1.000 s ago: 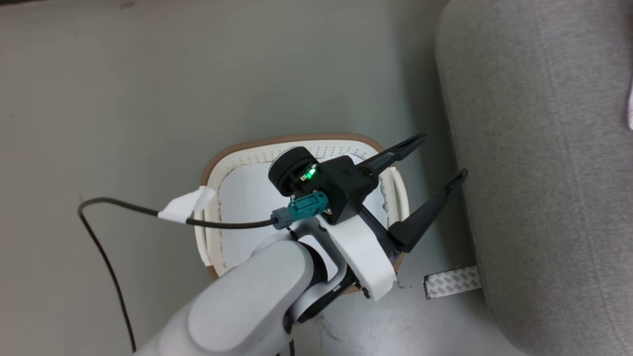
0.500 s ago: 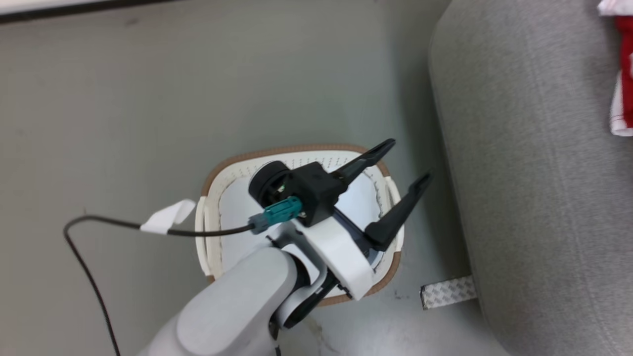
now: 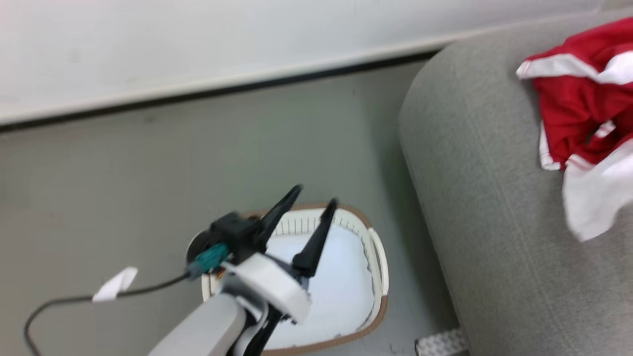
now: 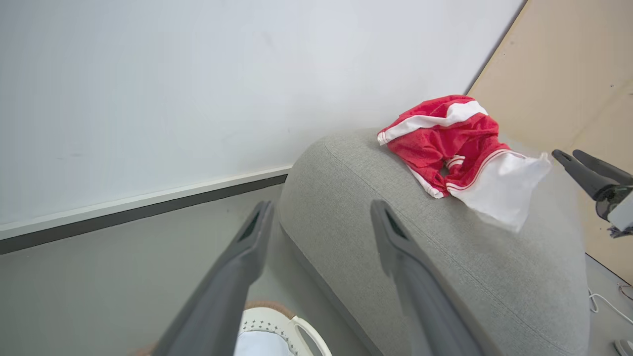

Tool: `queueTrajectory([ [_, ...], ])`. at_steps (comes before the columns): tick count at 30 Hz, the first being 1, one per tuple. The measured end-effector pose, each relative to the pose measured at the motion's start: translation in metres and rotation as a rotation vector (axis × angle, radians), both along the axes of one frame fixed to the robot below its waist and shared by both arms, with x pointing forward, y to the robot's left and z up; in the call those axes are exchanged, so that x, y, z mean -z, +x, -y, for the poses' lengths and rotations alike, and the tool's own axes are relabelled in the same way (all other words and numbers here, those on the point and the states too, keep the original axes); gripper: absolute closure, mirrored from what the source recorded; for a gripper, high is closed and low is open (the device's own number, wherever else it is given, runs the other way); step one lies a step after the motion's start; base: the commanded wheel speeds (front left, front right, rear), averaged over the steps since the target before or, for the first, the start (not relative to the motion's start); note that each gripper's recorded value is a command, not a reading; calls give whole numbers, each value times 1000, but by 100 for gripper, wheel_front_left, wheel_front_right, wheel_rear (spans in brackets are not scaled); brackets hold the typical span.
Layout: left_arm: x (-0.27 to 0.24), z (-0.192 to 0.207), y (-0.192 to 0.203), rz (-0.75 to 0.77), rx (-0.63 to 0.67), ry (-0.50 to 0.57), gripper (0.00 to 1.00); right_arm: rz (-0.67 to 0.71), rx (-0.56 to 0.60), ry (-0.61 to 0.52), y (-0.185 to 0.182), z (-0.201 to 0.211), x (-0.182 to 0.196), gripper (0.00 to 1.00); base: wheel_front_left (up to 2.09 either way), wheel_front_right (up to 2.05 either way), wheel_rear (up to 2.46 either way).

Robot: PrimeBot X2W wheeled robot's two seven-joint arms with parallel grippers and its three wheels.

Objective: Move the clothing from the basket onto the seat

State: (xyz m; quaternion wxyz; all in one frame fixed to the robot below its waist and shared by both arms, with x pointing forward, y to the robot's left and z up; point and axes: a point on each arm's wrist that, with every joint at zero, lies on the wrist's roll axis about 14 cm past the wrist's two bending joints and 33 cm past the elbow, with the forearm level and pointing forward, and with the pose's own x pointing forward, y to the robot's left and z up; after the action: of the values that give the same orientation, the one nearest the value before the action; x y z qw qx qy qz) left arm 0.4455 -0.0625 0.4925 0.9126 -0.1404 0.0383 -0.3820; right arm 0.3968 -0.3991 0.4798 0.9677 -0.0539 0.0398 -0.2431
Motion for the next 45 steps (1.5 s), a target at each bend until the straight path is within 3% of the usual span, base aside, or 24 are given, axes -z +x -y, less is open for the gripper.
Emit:
queueTrajectory([
  [8, -15, -40, -16, 30, -152, 14, 0, 63, -53, -18, -37, -29, -19, 0, 0, 0, 0],
  [23, -26, -141, -44, 108, -484, 90, 0, 156, -265, -37, -46, -109, -43, 0, 0, 0, 0],
  [36, -2, -199, -73, 58, -663, 134, 0, 88, -386, 38, -61, -158, -10, 0, 0, 0, 0],
  [45, 8, -216, -83, 35, -709, 145, 0, 60, -467, 115, -61, -190, 6, 0, 0, 0, 0],
])
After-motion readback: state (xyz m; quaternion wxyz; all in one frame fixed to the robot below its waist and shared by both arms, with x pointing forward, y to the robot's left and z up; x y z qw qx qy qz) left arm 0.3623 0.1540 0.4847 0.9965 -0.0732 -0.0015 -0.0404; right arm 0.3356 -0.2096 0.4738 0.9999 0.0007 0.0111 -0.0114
